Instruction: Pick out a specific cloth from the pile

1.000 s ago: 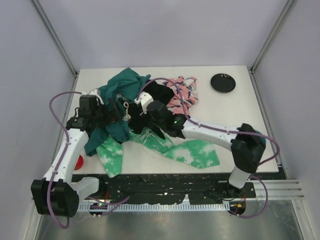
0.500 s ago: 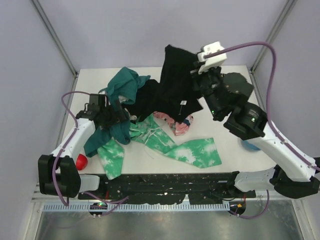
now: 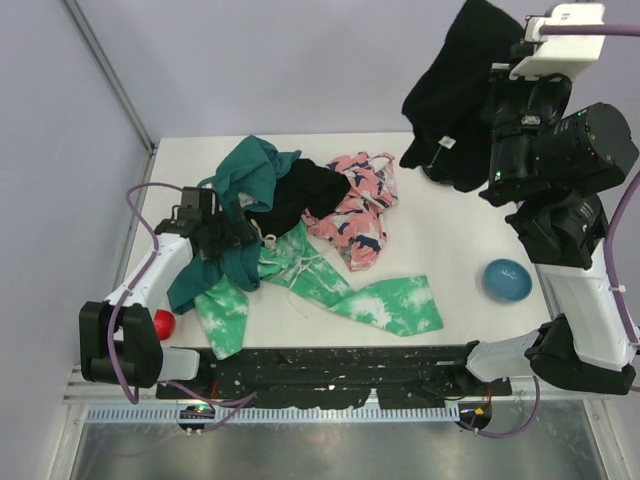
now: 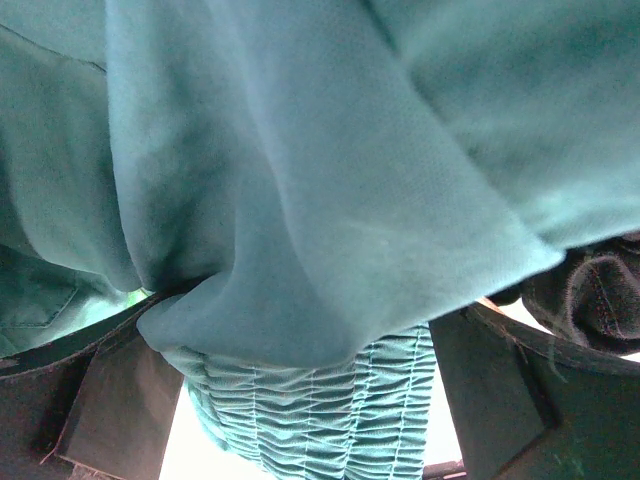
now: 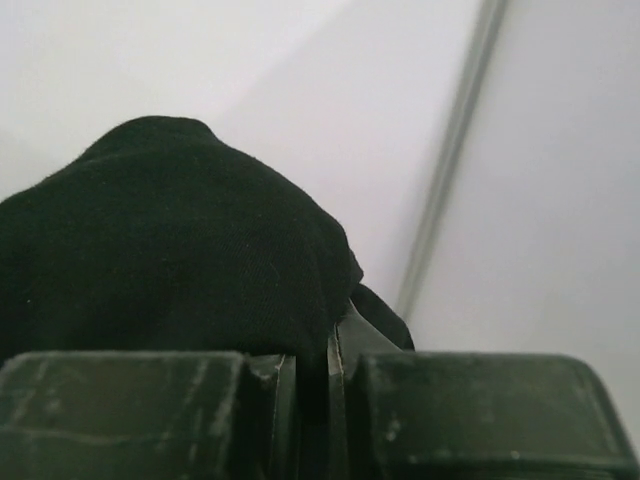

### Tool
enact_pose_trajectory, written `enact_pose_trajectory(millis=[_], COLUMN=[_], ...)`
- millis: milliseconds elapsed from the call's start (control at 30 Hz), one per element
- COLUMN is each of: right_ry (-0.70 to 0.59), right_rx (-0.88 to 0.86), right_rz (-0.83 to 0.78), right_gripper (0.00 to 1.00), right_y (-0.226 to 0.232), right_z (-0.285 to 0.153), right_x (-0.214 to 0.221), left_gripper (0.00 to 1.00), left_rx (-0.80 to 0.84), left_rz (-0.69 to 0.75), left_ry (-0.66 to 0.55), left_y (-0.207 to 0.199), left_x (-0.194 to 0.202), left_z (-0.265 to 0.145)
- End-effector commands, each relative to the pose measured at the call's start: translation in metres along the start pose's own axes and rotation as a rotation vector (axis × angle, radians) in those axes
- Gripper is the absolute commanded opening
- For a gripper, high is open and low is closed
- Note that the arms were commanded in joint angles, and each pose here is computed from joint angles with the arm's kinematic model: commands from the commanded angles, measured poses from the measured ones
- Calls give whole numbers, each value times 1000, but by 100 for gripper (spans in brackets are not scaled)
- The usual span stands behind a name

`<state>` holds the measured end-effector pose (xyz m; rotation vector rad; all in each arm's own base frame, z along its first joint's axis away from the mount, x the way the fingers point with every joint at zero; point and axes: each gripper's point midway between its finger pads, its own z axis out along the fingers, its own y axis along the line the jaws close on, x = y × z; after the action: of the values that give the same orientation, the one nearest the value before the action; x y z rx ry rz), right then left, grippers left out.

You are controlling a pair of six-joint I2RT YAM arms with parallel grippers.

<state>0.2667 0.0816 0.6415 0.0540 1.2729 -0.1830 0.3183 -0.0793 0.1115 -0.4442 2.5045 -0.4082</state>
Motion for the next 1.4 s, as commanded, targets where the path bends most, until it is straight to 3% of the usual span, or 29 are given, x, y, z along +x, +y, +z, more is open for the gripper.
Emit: enact_pose_trajectory(millis=[0,200,367,600,867,1000,1367], right_ry=[42,87,164,209,297,380,481], right_rx=[259,318,228,153,237,347,331], right_rz=[-84,-78,-68,-37,-58,-106,-28], right_gripper=[5,5,5,5,5,5,5], right_y=[-69,-104,-86,-66,-72,-88,-84], right_z=[7,11,28,47,47,39,47], right_x=[11,71,125,153,205,244,319], left_gripper=[100,100,100,100,100,100,100], left_rx=[29,59,85,164,231,238,262], left_rz=[17,53,75,142,162,162,173], left_ry=[-49,-85,-107,-137,-251,-263,-222], left_y=[-11,-21,-29,-46,-52,-51,-50], left_x=[-14,-16,-16,-9,-5,-1,11], left_z=[-8,-24,-37,-68,-108,-111,-103])
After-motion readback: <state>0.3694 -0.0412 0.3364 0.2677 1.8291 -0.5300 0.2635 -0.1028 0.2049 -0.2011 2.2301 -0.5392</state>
